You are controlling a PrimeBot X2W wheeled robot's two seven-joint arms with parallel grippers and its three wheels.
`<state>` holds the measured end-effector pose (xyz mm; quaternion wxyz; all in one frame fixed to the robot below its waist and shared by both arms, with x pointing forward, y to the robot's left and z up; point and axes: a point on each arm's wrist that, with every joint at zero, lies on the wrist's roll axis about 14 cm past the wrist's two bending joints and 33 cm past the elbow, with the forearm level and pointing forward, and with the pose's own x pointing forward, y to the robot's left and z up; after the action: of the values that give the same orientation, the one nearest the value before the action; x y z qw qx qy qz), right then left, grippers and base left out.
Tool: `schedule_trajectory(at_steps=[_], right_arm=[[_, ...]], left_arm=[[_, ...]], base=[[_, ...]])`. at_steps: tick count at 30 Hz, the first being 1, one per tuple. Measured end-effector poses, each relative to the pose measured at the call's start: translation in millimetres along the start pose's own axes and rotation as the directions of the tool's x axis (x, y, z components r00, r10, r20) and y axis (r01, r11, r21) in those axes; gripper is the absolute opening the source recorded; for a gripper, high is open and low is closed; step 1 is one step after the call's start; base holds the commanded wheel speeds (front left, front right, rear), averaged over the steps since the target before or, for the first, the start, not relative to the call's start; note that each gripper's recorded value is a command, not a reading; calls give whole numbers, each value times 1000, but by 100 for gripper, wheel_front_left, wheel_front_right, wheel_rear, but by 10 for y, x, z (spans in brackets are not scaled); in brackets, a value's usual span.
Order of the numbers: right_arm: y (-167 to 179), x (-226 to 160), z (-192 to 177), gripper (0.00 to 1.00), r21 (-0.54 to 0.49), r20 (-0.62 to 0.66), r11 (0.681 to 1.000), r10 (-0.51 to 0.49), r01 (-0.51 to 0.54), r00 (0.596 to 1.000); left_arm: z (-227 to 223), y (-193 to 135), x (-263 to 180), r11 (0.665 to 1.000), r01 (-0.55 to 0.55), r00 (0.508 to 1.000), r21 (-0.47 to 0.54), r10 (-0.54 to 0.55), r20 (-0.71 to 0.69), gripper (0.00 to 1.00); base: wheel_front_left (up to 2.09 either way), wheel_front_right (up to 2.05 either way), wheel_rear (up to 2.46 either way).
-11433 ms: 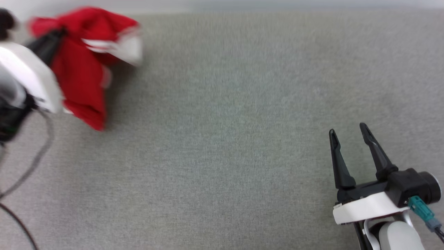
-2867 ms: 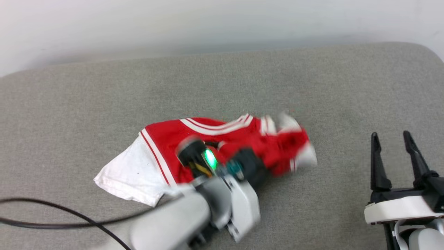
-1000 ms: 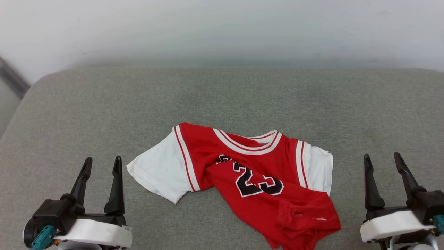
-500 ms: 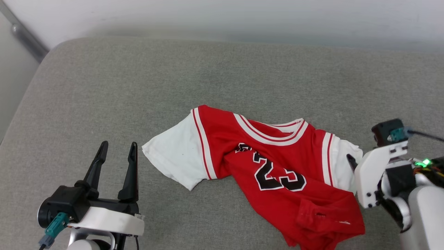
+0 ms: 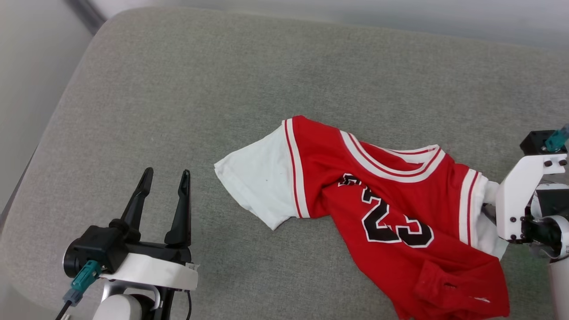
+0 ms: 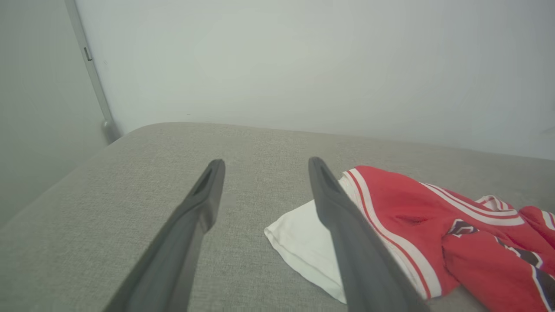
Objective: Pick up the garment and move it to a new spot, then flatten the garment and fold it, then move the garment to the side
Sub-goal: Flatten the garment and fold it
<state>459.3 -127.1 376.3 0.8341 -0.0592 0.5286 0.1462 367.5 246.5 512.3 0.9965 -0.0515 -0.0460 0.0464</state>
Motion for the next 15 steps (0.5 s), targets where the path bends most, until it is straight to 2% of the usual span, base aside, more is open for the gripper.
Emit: schedule_trajectory(at_steps=[8, 9, 10, 11, 15], right_arm=[[79, 188, -79, 100, -24, -40, 999, 25, -26, 999], [77, 200, -85, 81, -28, -38, 999, 24, -25, 999], [77, 207, -92, 17, -36, -34, 999, 22, -23, 999], [72, 206, -93, 0, -40, -29, 999, 21, -22, 999], [-78, 145, -125, 0, -28, 6, 1000, -13, 13, 1000]], left_arm=[[-70, 99, -12, 999, -30, 999, 15, 30, -24, 100], [-71, 107, -6, 999, -32, 999, 17, 32, -24, 100], [-71, 116, -3, 999, -34, 999, 18, 34, -24, 100], [-72, 126, -4, 999, -36, 999, 20, 37, -25, 100], [-49, 122, 5, 999, -30, 999, 18, 30, -16, 100]], base=[[0, 0, 0], [0, 0, 0], [0, 0, 0], [0, 0, 0], [0, 0, 0]])
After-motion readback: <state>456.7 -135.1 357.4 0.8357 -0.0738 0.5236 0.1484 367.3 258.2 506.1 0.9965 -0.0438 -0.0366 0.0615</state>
